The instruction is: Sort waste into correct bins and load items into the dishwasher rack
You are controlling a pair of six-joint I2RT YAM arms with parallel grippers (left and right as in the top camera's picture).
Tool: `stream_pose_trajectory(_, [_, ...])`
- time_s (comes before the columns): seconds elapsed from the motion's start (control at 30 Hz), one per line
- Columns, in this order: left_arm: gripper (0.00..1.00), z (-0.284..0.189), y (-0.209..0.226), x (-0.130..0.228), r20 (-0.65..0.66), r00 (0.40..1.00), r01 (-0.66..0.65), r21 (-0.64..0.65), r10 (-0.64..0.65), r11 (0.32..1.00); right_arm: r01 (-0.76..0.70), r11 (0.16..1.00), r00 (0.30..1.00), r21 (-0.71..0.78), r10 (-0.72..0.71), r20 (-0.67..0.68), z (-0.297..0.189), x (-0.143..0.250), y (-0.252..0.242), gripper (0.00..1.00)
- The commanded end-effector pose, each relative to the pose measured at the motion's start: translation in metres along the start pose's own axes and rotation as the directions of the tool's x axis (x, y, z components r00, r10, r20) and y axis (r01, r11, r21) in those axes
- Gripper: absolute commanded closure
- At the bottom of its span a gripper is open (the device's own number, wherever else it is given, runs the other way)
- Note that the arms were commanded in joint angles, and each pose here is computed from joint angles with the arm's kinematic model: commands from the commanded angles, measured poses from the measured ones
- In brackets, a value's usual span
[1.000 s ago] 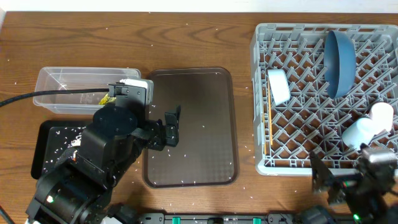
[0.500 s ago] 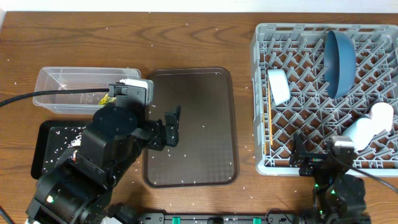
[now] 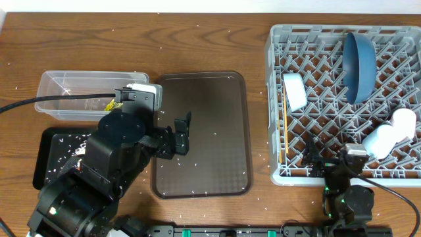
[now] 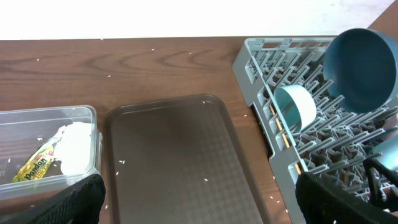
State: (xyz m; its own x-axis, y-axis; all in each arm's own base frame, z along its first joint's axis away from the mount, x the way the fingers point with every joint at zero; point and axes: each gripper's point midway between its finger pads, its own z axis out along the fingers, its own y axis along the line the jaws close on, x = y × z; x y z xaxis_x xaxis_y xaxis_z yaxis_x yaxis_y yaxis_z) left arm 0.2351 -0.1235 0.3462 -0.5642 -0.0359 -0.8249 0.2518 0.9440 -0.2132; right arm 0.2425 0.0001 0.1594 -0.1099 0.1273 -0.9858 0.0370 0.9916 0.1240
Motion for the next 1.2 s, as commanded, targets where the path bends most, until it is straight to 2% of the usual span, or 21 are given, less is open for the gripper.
stream_pose_trajectory(0.0, [0.02, -0.003, 0.000, -0.004, 0.015, 1.000, -0.008, -0.001, 0.008, 1.000, -0.010, 1.000, 0.999, -0.009, 0.011, 0.034, 0.003, 0.000, 0.001, 0.01])
stream_pose_trajectory(0.87, [0.02, -0.003, 0.001, -0.003, 0.015, 1.000, -0.007, -0.003, 0.007, 1.000, -0.011, 1.000, 0.999, -0.011, 0.011, 0.046, 0.004, 0.001, 0.001, 0.01])
stream_pose_trajectory(1.0, [0.02, -0.009, 0.025, 0.012, -0.017, 1.000, 0.002, -0.082, -0.003, 0.997, -0.011, 1.000, 0.999, -0.011, 0.011, 0.046, 0.004, 0.001, 0.001, 0.01])
stream_pose_trajectory(1.17, [0.02, -0.016, 0.061, 0.008, 0.112, 0.990, 0.105, -0.153, -0.089, 0.983, -0.011, 1.000, 0.999, -0.011, 0.011, 0.046, 0.004, 0.001, 0.001, 0.01])
